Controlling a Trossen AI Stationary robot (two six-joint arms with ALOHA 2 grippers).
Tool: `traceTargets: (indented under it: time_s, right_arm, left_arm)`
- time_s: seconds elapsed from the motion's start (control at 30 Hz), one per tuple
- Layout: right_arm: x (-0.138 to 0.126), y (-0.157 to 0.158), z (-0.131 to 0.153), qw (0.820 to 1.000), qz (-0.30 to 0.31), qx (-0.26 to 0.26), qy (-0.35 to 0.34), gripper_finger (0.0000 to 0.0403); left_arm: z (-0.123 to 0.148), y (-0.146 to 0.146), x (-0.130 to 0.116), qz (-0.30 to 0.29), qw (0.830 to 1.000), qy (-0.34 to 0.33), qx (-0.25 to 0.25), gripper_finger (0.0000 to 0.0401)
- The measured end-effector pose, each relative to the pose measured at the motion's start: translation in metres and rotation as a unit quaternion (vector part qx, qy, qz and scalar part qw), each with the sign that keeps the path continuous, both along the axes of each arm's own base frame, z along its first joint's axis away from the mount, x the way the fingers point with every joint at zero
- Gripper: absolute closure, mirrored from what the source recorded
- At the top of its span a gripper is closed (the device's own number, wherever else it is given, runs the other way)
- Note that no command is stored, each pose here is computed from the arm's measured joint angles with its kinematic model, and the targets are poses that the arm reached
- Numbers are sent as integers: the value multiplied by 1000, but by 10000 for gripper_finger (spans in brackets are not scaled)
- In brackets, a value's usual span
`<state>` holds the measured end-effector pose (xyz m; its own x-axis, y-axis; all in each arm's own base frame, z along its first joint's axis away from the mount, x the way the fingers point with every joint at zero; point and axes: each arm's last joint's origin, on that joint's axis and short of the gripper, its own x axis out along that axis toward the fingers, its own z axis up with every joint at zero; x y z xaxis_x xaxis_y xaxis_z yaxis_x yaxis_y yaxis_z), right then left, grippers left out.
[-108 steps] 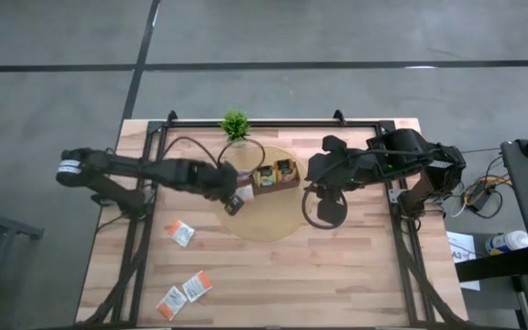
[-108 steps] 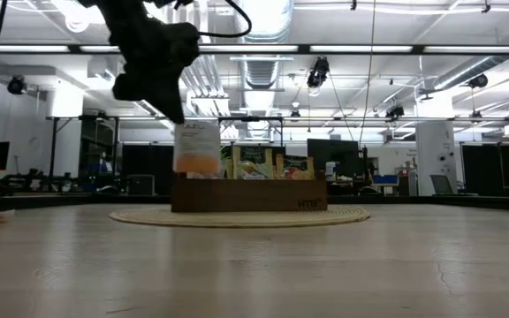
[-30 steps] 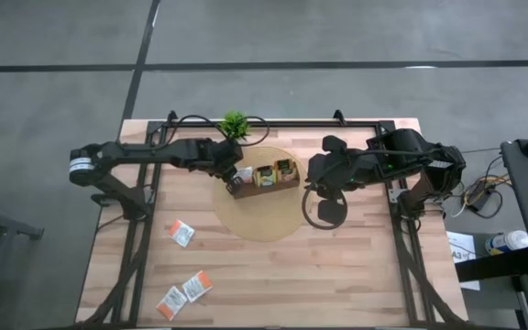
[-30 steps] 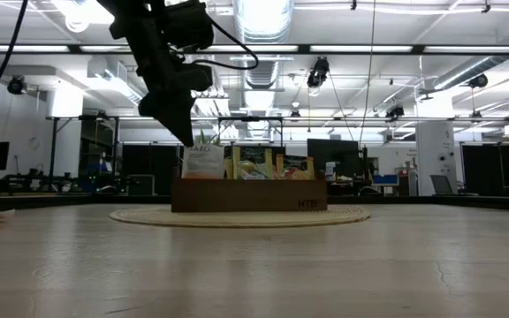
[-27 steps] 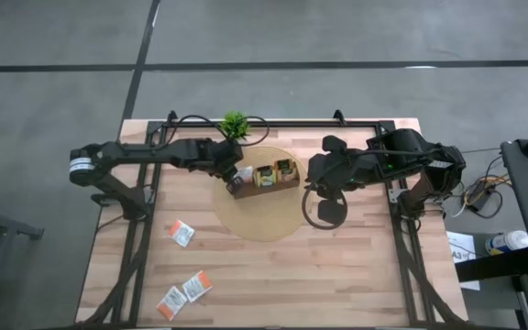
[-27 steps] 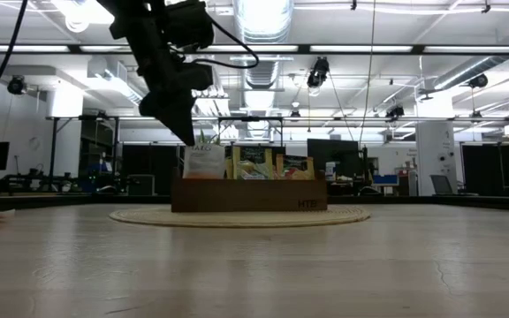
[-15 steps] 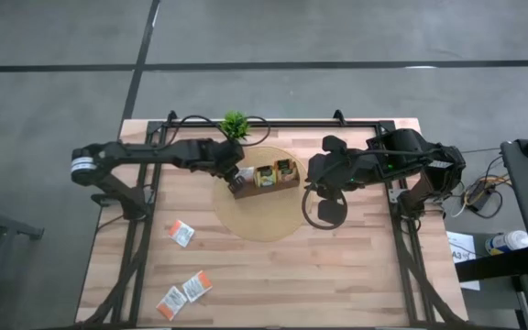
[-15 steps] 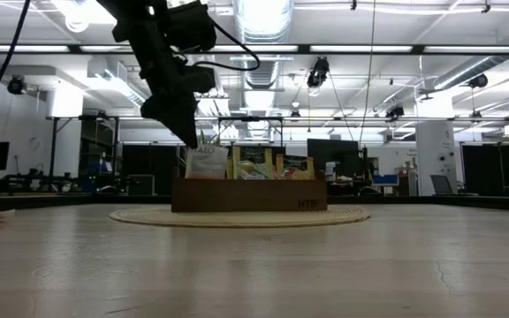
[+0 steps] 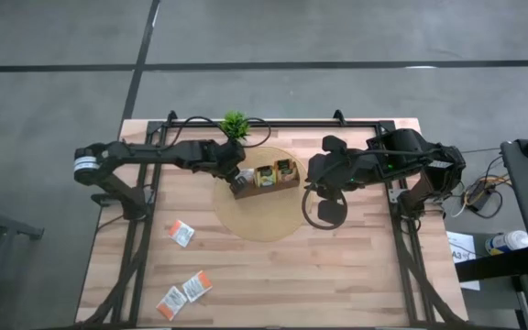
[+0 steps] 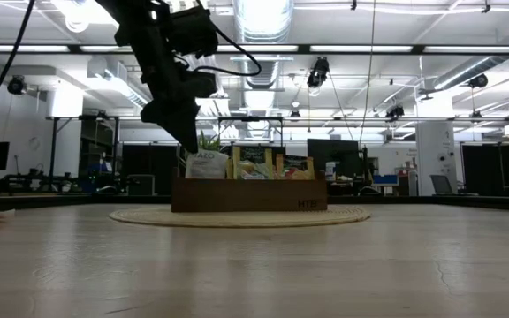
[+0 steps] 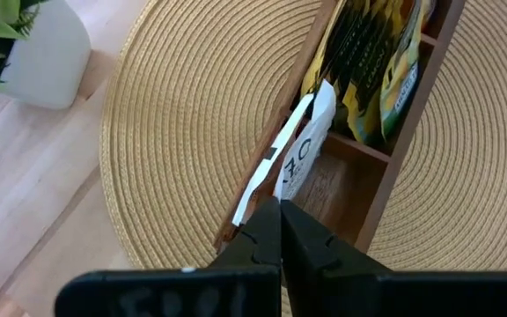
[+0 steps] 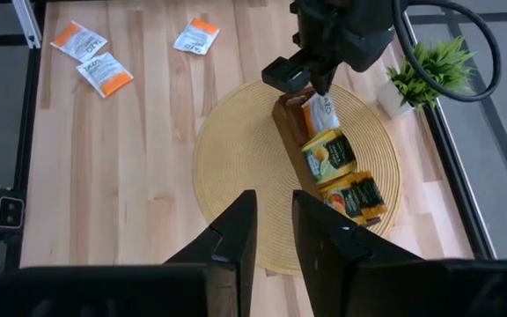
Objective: Pick & Place Tea
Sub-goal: Put the white tea bag into the left section of the wooden organizer
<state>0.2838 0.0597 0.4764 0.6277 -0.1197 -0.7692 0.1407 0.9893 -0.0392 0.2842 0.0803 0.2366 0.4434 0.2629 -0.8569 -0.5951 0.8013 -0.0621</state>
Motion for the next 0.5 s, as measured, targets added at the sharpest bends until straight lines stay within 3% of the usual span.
traceTargets:
  time_s: [0.13, 0.5]
  right_arm:
    - [0, 0, 0, 1000, 1, -1, 0, 331]
    - [0, 0, 0, 1000, 2, -2, 0, 339]
  left_arm:
    - [0, -1, 0, -4, 1000, -3, -11, 385]
    - [0, -2, -2, 6, 999, 0, -36, 270]
